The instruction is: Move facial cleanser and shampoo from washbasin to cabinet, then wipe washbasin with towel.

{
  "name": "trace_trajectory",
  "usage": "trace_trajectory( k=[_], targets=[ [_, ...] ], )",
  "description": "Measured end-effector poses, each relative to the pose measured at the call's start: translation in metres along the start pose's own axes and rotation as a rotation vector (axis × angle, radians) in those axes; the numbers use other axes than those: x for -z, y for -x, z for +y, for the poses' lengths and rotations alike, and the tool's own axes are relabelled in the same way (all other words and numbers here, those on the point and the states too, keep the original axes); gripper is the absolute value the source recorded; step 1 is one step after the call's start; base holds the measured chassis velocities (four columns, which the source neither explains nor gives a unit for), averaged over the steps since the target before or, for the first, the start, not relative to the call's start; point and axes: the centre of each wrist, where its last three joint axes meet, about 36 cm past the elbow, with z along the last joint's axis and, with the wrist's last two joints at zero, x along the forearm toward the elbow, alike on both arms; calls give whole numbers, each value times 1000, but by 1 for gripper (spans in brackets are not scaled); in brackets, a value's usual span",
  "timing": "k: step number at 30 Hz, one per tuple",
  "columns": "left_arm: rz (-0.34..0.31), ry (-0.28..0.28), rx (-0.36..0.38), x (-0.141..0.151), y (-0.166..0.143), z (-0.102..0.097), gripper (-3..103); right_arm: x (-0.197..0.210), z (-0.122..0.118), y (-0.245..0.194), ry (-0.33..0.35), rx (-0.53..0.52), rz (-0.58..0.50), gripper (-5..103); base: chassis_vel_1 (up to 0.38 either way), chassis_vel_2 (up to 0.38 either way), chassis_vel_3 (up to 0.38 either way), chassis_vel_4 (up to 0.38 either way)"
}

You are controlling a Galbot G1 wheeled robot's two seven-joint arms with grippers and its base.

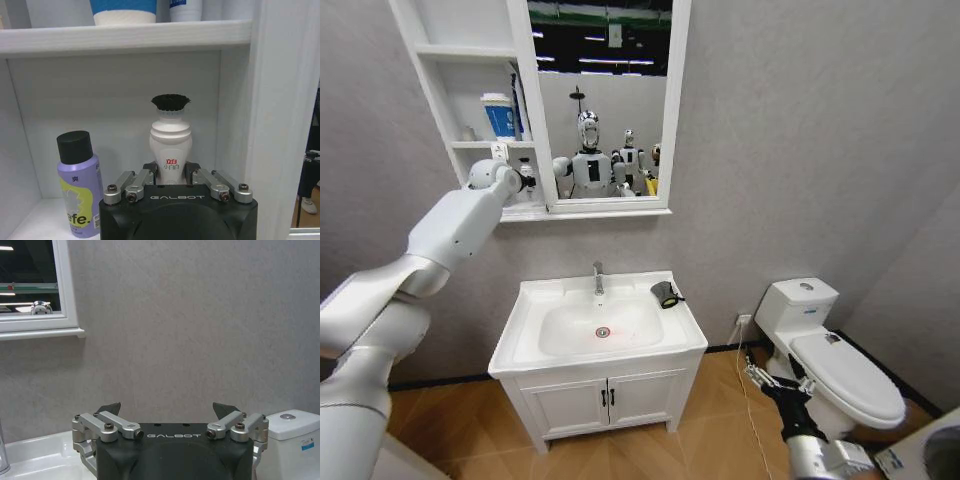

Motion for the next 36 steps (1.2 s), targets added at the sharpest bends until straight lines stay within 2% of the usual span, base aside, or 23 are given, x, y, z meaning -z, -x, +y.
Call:
trace_trajectory(
  k=[7, 9, 10, 12, 13, 17, 18, 19, 20, 21, 22, 23, 24, 25, 28, 29, 31, 32, 33, 36],
  targets=[
    [6, -6, 6, -12, 8, 4, 26, 1, 0, 3, -2, 5, -3, 100, 0, 0, 0, 0],
    [11, -15, 3, -15, 9, 5, 36, 0, 0, 2, -2, 4, -1, 100, 0, 0, 0, 0],
    [11, -15, 3, -15, 9, 5, 36, 0, 0, 2, -2, 4, -1, 100, 0, 0, 0, 0],
    [18, -21, -1, -18, 8, 6, 47, 0, 0, 2, -2, 3, 1, 100, 0, 0, 0, 0],
    [18, -21, -1, -18, 8, 6, 47, 0, 0, 2, -2, 3, 1, 100, 0, 0, 0, 0],
    [15, -26, -6, -37, -9, 10, 69, 0, 0, 4, 6, -4, -3, 100, 0, 0, 0, 0],
    [15, -26, -6, -37, -9, 10, 69, 0, 0, 4, 6, -4, -3, 100, 0, 0, 0, 0],
    [9, -30, -18, -45, -21, 9, 74, 1, 0, 5, 13, -11, -4, 100, 0, 0, 0, 0],
    [-4, -30, -26, -59, -40, 16, 80, 1, 0, 6, 21, -19, -6, 100, 0, 0, 0, 0],
    [-18, -24, -26, -71, -56, 24, 80, 1, -1, 6, 24, -22, -5, 100, 0, 0, 0, 0],
    [-18, -24, -26, -71, -56, 24, 80, 1, -1, 6, 24, -22, -5, 100, 0, 0, 0, 0],
    [-36, -8, -21, -99, -82, 36, 85, 1, -2, 6, 22, -18, -5, 100, 0, 0, 0, 0],
    [-40, 8, -25, -125, -106, 42, 95, 1, -3, 6, 18, -9, -5, 100, 0, 0, 0, 0],
    [-40, 8, -25, -125, -106, 42, 95, 1, -3, 6, 18, -9, -5, 100, 0, 0, 0, 0],
    [-62, 79, -83, -193, -170, 50, 100, 1, 1, 6, 20, 8, 0, 100, 0, 0, 0, 0],
    [-62, 79, -83, -193, -170, 50, 100, 1, 1, 6, 20, 8, 0, 100, 0, 0, 0, 0],
    [-116, 120, -137, -217, -213, 50, 100, 2, 4, 5, 9, 19, 8, 100, 0, 0, 0, 0],
    [-130, 125, -141, -227, -231, 52, 100, 2, 4, 3, -1, 22, 11, 100, 0, 0, 0, 0],
    [-130, 125, -141, -227, -231, 52, 100, 2, 4, 3, -1, 22, 11, 100, 0, 0, 0, 0],
    [-126, 99, -127, -260, -290, 62, 100, 1, 4, -2, -52, 34, 9, 100, 0, 0, 0, 0]
  ],
)
